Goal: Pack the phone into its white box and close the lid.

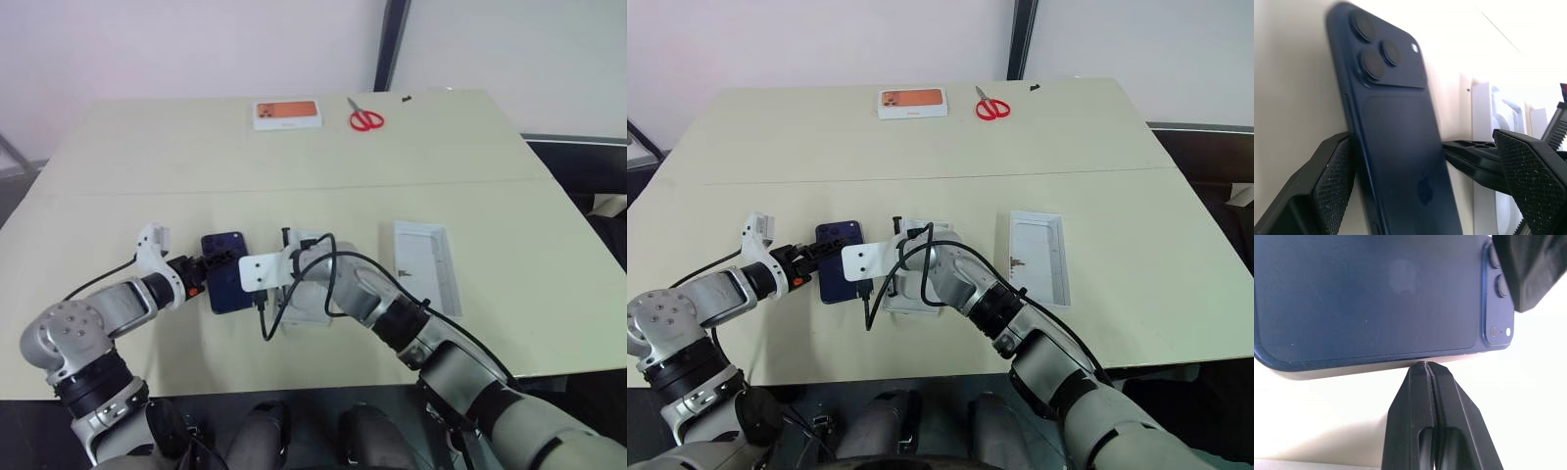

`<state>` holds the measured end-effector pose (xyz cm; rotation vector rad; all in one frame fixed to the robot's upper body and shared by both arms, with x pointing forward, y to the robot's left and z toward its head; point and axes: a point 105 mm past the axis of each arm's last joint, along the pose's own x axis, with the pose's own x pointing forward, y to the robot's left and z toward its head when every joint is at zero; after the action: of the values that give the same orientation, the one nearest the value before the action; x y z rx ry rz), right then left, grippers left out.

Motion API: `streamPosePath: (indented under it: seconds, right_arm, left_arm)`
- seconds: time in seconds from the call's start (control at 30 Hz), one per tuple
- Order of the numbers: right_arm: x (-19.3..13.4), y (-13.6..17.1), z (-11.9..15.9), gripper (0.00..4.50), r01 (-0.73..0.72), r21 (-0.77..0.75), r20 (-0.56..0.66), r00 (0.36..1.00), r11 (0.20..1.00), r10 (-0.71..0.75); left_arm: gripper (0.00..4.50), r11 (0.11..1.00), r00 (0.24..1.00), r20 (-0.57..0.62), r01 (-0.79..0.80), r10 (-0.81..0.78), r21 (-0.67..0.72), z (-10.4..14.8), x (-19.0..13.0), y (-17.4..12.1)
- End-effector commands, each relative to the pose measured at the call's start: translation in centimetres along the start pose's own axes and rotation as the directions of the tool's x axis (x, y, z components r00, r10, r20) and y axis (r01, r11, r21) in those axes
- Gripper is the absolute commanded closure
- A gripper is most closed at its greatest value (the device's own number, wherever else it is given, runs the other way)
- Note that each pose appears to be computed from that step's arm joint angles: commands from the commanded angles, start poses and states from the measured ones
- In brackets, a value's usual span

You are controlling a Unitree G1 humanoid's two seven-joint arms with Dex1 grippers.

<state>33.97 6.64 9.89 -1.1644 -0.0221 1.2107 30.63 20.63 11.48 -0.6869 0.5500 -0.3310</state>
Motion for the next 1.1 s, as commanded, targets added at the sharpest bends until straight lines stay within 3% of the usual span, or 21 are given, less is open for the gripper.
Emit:
streamPosePath:
  seconds: [0.03, 0.13, 0.23, 0.57, 0.67, 0.77, 1.03, 1.1]
  right_arm:
    - [-0.1, 0.1, 0.8, 4.46, -0.002, -0.007, 0.029, 1.0, 1.0, 0.002]
    - [-0.1, 0.0, 0.8, 4.46, -0.001, -0.004, 0.028, 1.0, 1.0, 0.001]
    - [-0.4, -0.2, 0.7, 4.5, 0.006, -0.002, 0.027, 1.0, 1.0, -0.006]
    - [-1.7, -1.5, 1.0, 4.5, 0.038, 0.011, 0.039, 0.998, 0.999, -0.039]
    - [-1.8, -1.4, 1.0, 4.5, 0.041, 0.017, 0.038, 0.998, 0.999, -0.041]
    - [-2.1, -1.8, 1.0, 4.5, 0.053, 0.03, 0.04, 0.998, 0.998, -0.055]
    - [-4.0, -4.0, 1.2, 4.5, 0.12, 0.098, 0.058, 0.99, 0.988, -0.126]
    - [-4.4, -4.3, 1.0, 4.5, 0.131, 0.111, 0.056, 0.989, 0.985, -0.138]
  left_arm:
    - [0.0, 1.0, 1.0, 0.003, 0.028, -0.028, 0.01, 0.2, -0.1, -0.6]
    - [0.0, 0.999, 0.999, 0.003, 0.043, -0.043, -0.004, -0.1, 0.1, -0.8]
    - [0.76, 0.999, 0.999, 0.005, 0.049, -0.049, -0.014, -0.2, 0.2, -0.9]
    - [0.76, 0.993, 0.995, 0.048, 0.091, -0.087, -0.071, 0.2, 0.0, -1.2]
    - [1.94, 0.993, 0.995, 0.056, 0.09, -0.085, -0.08, 0.3, 0.0, -1.2]
    - [3.4, 0.991, 0.994, 0.068, 0.093, -0.086, -0.094, 0.4, -0.1, -1.2]
    - [3.4, 0.98, 0.988, 0.117, 0.12, -0.103, -0.156, 0.8, -0.3, -1.3]
    - [3.95, 0.977, 0.987, 0.125, 0.126, -0.105, -0.169, 0.8, -0.3, -1.4]
